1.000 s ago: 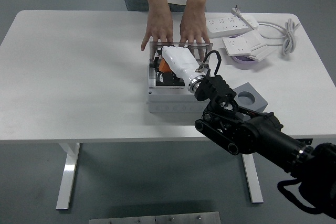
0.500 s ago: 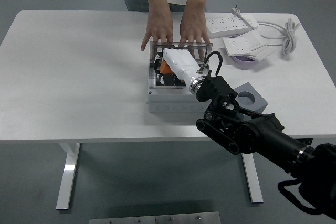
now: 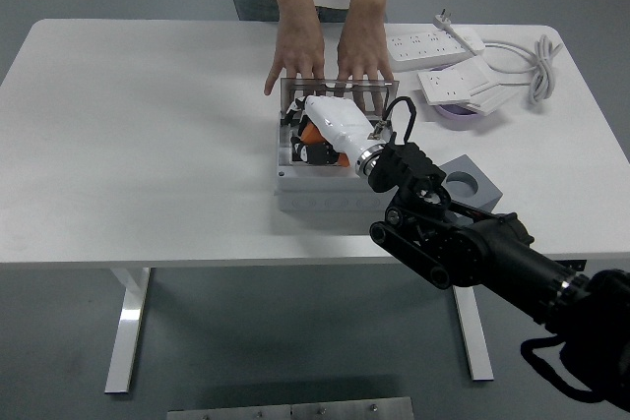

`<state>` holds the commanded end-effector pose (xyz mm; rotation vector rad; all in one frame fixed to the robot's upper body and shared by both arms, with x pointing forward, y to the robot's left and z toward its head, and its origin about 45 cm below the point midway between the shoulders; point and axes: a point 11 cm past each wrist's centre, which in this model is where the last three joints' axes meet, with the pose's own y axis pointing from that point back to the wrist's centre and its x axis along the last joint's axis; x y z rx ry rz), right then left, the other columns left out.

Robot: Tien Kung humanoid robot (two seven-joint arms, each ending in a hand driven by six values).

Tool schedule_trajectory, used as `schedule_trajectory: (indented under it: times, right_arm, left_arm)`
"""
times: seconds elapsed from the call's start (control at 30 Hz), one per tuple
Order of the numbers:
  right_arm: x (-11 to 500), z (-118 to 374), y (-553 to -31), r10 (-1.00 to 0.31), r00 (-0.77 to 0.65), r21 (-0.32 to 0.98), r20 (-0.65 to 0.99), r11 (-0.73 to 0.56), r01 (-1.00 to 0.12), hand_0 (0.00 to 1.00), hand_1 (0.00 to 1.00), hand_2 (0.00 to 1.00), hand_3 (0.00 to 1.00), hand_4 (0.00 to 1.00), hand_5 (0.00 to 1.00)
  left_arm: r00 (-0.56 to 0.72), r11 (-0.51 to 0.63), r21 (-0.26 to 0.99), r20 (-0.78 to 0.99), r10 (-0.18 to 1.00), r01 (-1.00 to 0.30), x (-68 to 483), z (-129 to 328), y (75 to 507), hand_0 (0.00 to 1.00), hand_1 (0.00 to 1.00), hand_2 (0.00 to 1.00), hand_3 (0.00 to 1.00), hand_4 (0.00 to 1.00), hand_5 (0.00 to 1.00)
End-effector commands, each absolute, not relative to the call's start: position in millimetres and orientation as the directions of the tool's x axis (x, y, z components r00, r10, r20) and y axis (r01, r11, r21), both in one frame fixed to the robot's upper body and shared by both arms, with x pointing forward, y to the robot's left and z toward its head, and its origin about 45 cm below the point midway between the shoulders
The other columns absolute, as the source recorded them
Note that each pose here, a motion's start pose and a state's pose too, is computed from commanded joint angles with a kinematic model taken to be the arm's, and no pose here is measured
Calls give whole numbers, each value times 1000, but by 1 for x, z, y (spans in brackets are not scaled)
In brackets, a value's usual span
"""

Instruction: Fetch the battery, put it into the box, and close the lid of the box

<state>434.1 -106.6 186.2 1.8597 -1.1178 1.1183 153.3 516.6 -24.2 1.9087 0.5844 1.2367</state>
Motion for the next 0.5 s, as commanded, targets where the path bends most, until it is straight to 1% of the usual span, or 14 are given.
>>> schedule_trajectory:
  times: [0.07, 0.1, 0.27, 0.3, 0.47, 0.5]
  right_arm:
    - [434, 186, -106, -318, 261, 122, 911, -398, -909, 361, 450, 504, 614, 745, 170]
    - [434, 186, -106, -317, 262, 122, 911, -399, -909, 482, 520, 548, 651, 825, 251]
    - [433, 185, -105, -317, 268, 124, 910, -408, -904, 482, 520, 548, 651, 825, 251]
    - [433, 185, -105, -316, 270, 125, 909, -410, -903, 535, 529, 544, 659, 859, 284]
    - [433, 183, -104, -311, 275, 129, 910, -417, -900, 535, 529, 544, 659, 859, 284]
    - [432, 184, -104, -310, 275, 129, 910, -418, -899, 569, 529, 547, 662, 871, 294]
  left_arm:
    - [421, -596, 802, 552, 720, -32, 154, -24, 517, 632, 698, 573, 541, 500, 2]
    - [421, -596, 802, 552, 720, -32, 154, -24, 517, 632, 698, 573, 541, 500, 2]
    - [420, -595, 803, 551, 721, -33, 154, -24, 516, 632, 698, 573, 541, 500, 2]
    - [421, -595, 803, 551, 721, -33, 154, -24, 516, 632, 698, 573, 541, 500, 2]
    - [421, -593, 805, 549, 721, -35, 156, -24, 515, 632, 698, 573, 541, 500, 2]
    - [421, -592, 805, 549, 722, -35, 156, -24, 515, 632, 698, 573, 541, 500, 2]
